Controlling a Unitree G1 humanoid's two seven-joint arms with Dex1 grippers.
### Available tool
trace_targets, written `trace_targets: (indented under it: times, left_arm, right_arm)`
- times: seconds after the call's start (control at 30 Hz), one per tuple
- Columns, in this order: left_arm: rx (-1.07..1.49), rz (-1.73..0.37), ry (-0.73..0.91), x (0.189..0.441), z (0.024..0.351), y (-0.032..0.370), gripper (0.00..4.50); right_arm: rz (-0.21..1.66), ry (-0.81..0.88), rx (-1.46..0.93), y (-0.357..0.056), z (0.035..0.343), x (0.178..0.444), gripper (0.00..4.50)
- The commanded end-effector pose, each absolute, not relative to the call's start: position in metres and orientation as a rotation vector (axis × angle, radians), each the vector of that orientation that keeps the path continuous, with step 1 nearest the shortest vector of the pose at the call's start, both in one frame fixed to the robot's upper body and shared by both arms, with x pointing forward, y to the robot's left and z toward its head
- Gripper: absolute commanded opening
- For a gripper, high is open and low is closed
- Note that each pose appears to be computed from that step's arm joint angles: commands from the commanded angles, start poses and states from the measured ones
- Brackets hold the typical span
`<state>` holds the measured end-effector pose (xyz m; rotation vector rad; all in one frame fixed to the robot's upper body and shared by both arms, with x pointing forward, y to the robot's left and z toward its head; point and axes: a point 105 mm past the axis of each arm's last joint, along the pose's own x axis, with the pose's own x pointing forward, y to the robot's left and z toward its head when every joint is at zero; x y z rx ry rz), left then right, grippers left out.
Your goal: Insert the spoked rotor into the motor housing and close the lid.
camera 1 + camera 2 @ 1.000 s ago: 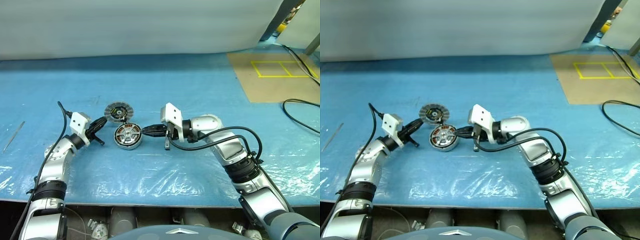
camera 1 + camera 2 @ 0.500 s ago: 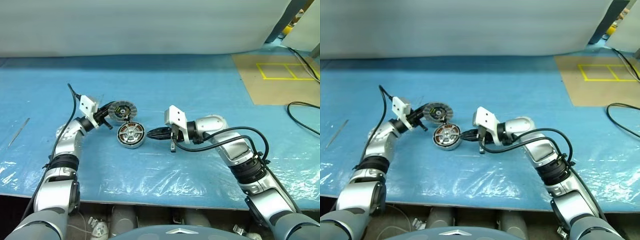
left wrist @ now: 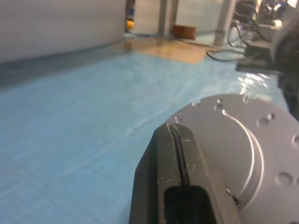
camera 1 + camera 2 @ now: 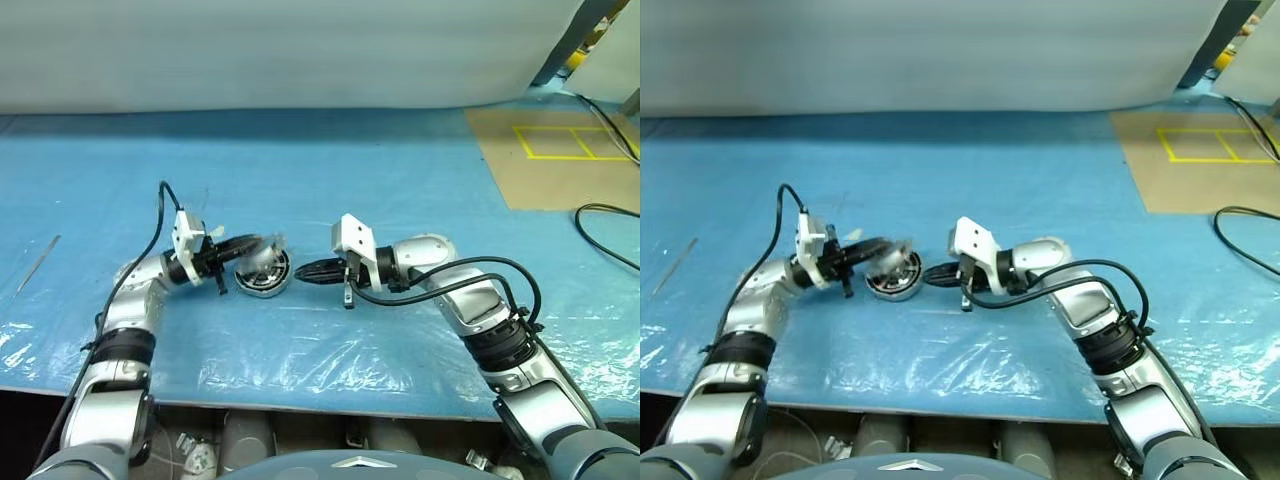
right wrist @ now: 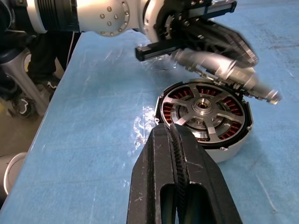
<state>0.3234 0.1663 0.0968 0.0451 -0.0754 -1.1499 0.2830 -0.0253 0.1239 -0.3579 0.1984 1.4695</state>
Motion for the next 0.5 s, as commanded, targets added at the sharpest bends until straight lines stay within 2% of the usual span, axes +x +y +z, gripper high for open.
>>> trace_targets:
  times: [0.03, 0.13, 0.3, 0.37, 0.5]
  left_arm:
    - [0.184, -1.246, 0.062, 0.304, 0.079, 0.161, 0.02]
    - [0.271, -1.241, 0.103, 0.301, 0.070, 0.161, 0.02]
    - [0.226, -1.043, -0.112, 0.321, 0.108, 0.166, 0.02]
    - [0.206, -0.980, -0.193, 0.319, 0.124, 0.172, 0.02]
    - [0.190, -0.900, -0.256, 0.302, 0.134, 0.178, 0.02]
  right_arm:
    - [1.496, 0.155, -0.320, -0.025, 0.145, 0.284, 0.00]
    - [1.488, 0.145, -0.301, -0.025, 0.152, 0.287, 0.00]
    - [1.459, 0.076, -0.265, -0.012, 0.160, 0.294, 0.00]
    - [1.453, 0.054, -0.215, -0.002, 0.163, 0.293, 0.00]
    - [1.414, 0.061, -0.180, 0.016, 0.158, 0.300, 0.00]
